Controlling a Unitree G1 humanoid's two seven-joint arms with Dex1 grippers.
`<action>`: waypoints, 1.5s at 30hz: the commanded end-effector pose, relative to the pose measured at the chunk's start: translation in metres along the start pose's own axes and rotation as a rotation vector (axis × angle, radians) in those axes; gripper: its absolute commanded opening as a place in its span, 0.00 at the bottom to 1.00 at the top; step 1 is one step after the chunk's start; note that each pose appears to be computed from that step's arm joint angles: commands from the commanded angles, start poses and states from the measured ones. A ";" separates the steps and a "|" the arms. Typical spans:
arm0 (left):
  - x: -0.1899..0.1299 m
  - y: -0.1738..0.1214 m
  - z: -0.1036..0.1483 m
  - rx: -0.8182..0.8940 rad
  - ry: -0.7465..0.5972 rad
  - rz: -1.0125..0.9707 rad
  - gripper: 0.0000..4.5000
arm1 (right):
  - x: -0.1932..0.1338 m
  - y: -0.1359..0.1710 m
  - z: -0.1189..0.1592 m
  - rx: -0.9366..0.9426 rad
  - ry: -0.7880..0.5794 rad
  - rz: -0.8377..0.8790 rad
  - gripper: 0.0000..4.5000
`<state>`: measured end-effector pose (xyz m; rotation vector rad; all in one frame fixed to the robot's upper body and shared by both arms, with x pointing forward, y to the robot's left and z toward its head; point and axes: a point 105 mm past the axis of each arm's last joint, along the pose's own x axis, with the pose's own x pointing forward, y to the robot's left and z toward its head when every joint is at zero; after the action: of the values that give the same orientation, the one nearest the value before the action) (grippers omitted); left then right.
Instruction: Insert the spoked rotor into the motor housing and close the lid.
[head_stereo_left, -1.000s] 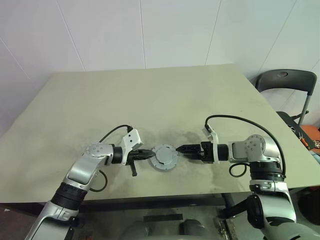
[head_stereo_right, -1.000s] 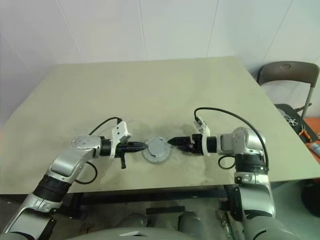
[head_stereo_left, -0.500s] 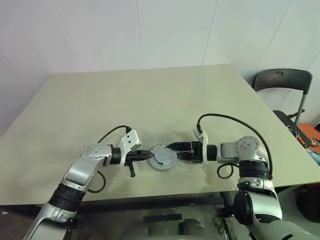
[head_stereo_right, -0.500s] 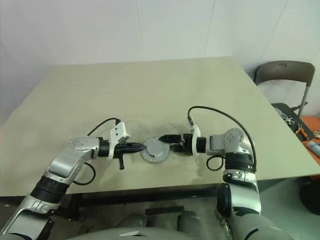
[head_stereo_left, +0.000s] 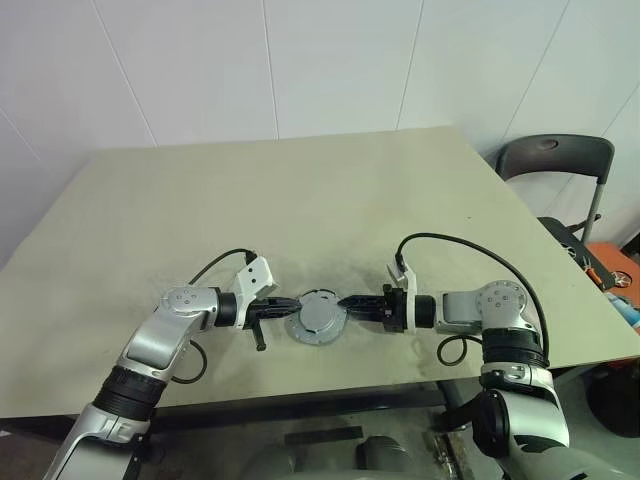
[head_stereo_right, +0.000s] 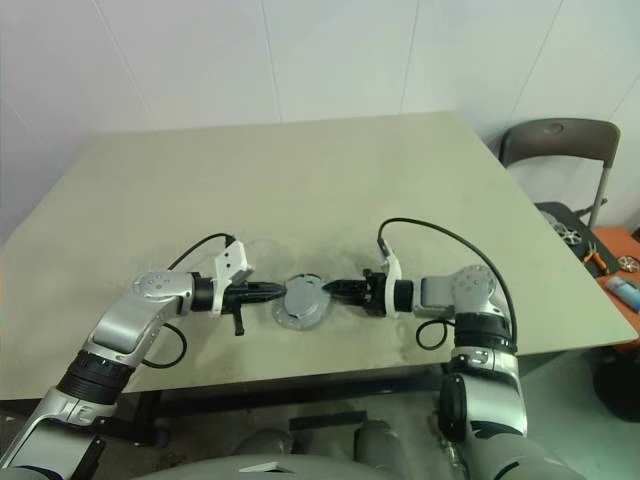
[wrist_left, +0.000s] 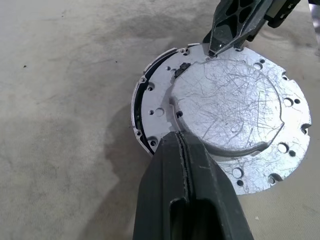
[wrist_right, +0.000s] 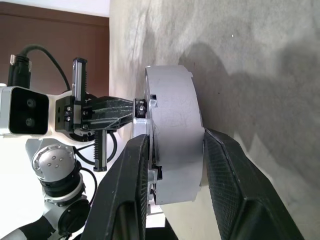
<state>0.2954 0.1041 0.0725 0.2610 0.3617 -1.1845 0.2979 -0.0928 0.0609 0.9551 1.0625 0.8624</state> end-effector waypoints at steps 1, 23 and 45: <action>0.007 -0.008 -0.001 0.002 0.003 -0.045 0.00 | 0.004 0.027 0.001 -0.058 0.014 0.118 0.28; -0.060 0.044 0.009 -0.693 -0.387 0.359 0.00 | 0.002 0.039 0.012 -0.058 -0.026 0.149 0.28; -0.070 0.002 0.002 -1.167 -0.662 0.077 0.73 | 0.006 0.065 0.041 -0.135 -0.066 0.139 0.28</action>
<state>0.2744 0.1631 0.0893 -1.0564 0.4436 -0.7178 0.3243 -0.0783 0.1008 0.9454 0.9659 0.9122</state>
